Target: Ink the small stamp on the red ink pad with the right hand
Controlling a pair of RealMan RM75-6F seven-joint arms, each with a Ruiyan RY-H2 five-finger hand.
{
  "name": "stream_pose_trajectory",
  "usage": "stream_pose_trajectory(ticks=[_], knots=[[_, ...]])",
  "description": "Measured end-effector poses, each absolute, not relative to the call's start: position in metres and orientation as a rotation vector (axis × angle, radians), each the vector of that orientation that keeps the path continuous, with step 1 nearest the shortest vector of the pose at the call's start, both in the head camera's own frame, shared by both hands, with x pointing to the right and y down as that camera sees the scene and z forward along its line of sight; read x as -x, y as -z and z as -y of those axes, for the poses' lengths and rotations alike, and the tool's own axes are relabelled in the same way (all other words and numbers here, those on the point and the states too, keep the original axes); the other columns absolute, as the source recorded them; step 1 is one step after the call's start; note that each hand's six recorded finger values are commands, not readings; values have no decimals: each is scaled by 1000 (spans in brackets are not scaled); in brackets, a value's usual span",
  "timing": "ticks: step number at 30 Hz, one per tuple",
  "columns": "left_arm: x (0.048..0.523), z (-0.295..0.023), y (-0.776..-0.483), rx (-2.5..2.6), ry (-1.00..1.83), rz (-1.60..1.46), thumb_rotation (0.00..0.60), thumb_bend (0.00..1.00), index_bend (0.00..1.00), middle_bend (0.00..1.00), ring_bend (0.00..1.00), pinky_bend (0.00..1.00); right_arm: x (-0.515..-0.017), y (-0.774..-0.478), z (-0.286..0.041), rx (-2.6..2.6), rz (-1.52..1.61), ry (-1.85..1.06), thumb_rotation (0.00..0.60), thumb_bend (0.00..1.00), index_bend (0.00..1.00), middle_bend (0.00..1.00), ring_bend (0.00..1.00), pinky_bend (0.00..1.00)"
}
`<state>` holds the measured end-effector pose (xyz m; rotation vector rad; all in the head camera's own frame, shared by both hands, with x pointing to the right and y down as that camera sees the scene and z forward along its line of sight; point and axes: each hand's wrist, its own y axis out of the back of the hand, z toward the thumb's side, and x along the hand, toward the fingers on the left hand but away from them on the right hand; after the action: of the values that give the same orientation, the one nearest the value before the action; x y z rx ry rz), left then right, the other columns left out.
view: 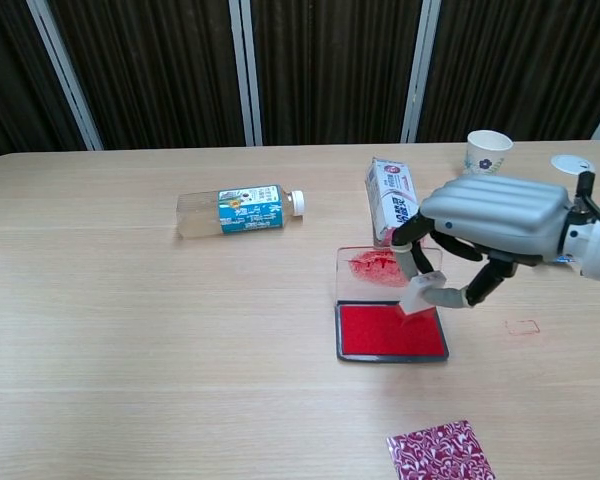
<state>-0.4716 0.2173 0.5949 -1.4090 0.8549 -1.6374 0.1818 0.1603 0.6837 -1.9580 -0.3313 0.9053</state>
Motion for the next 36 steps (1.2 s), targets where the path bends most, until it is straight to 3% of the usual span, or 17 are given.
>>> stream_pose_trajectory(ticks=[36], knots=[[473, -217, -600, 1405, 1658, -838, 600, 0, 0, 0, 0, 0, -172, -734, -171, 1934, 292, -1011, 600, 511, 585, 581, 781, 1000]])
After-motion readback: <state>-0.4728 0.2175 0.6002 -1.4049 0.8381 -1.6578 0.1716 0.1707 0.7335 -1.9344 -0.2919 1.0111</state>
